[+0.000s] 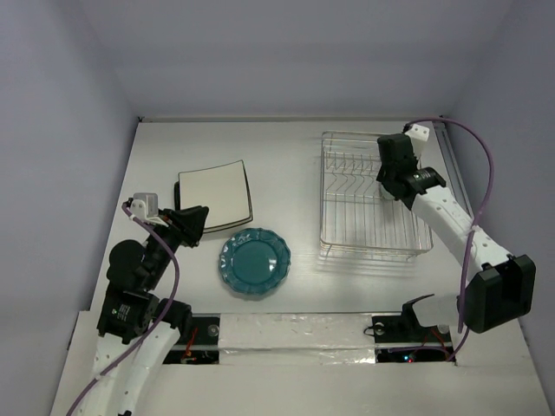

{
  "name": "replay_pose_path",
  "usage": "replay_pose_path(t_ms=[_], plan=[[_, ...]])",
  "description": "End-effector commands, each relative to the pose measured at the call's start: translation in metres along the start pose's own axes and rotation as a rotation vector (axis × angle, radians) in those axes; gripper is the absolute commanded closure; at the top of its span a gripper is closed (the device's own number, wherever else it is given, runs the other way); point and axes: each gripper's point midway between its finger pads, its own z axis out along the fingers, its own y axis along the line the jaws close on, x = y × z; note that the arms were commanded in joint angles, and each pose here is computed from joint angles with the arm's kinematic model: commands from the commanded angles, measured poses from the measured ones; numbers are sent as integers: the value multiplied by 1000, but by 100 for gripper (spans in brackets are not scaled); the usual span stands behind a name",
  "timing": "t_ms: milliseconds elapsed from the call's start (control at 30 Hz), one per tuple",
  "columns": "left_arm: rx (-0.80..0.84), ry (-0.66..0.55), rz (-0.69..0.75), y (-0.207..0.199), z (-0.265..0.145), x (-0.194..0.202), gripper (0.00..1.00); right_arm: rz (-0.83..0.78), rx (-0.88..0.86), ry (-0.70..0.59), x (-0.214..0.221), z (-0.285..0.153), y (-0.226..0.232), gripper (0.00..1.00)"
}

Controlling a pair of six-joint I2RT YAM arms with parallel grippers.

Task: Unload the plates from the dish rack

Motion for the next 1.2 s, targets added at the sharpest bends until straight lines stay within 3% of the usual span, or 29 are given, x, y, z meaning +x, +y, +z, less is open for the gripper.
replay_pose_path(t_ms=[0,600,667,733,867,967,1167], plan=[[38,-39,7,-9,-2,-11,82,31,101,-59,-18,-1,-22,61],[53,-25,5,-13,-1,-8,80,66,175,-52,-12,32,-50,68],[52,-24,5,-13,-1,-8,80,73,139,-42,-12,30,-45,76],[53,-25,7,-13,-1,-8,80,94,84,-31,-12,24,-37,76],[50,-20,5,-12,0,-6,80,106,14,-28,-10,10,-34,61],[52,-19,6,-12,0,-6,79,104,-23,-14,-5,3,-33,60],[49,-18,5,-12,1,-6,79,121,-114,4,1,5,-15,71]])
